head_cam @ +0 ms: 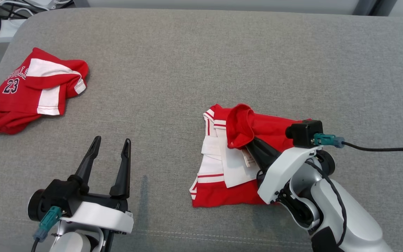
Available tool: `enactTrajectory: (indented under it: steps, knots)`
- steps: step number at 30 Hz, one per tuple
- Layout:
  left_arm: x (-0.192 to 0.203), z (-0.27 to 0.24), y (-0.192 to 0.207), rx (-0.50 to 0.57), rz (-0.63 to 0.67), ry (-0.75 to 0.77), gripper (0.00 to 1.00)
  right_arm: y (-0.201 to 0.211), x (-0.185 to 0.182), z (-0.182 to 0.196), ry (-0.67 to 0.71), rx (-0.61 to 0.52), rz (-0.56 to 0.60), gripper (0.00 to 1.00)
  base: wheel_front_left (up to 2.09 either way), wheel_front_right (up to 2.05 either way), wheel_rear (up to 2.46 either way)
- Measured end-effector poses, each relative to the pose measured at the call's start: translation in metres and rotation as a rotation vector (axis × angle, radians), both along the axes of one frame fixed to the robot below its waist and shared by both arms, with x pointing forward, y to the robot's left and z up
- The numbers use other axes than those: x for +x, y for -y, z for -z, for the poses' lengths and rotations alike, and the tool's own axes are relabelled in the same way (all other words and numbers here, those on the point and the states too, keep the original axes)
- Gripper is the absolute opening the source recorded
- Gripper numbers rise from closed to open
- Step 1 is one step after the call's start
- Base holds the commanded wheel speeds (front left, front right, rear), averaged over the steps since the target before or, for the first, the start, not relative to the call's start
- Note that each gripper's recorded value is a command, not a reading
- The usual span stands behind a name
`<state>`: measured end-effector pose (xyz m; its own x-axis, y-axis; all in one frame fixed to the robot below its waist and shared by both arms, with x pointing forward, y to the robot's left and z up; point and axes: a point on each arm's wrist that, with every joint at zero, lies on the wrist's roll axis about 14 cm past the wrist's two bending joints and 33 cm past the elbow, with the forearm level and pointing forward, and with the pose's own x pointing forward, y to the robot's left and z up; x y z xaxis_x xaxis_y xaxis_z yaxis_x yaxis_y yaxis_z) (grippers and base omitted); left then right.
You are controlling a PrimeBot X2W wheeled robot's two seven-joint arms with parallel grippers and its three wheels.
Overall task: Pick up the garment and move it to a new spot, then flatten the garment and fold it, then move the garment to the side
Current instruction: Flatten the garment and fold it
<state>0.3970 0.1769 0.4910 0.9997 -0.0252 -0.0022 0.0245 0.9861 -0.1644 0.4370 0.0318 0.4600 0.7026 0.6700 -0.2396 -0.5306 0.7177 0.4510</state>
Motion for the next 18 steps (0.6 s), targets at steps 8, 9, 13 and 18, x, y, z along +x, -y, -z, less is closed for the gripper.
enactTrajectory:
  steps: [8,9,13,18]
  knots:
    - [-0.001,0.006,-0.003,0.004,-0.004,-0.019,1.00,-0.020,-0.008,0.010,-0.043,0.015,-0.062,1.00,0.00,0.00,0.00]
    - [-0.001,0.006,-0.002,0.003,0.000,-0.019,1.00,-0.023,-0.011,0.010,-0.046,0.017,-0.070,1.00,0.00,0.00,0.00]
    - [0.002,-0.001,0.001,0.002,0.014,0.003,1.00,-0.048,-0.031,-0.016,0.019,0.087,-0.154,1.00,0.00,0.00,0.00]
    - [0.003,-0.005,0.004,0.003,0.025,0.017,1.00,-0.045,-0.025,-0.079,0.192,0.227,-0.116,1.00,0.00,0.00,0.00]
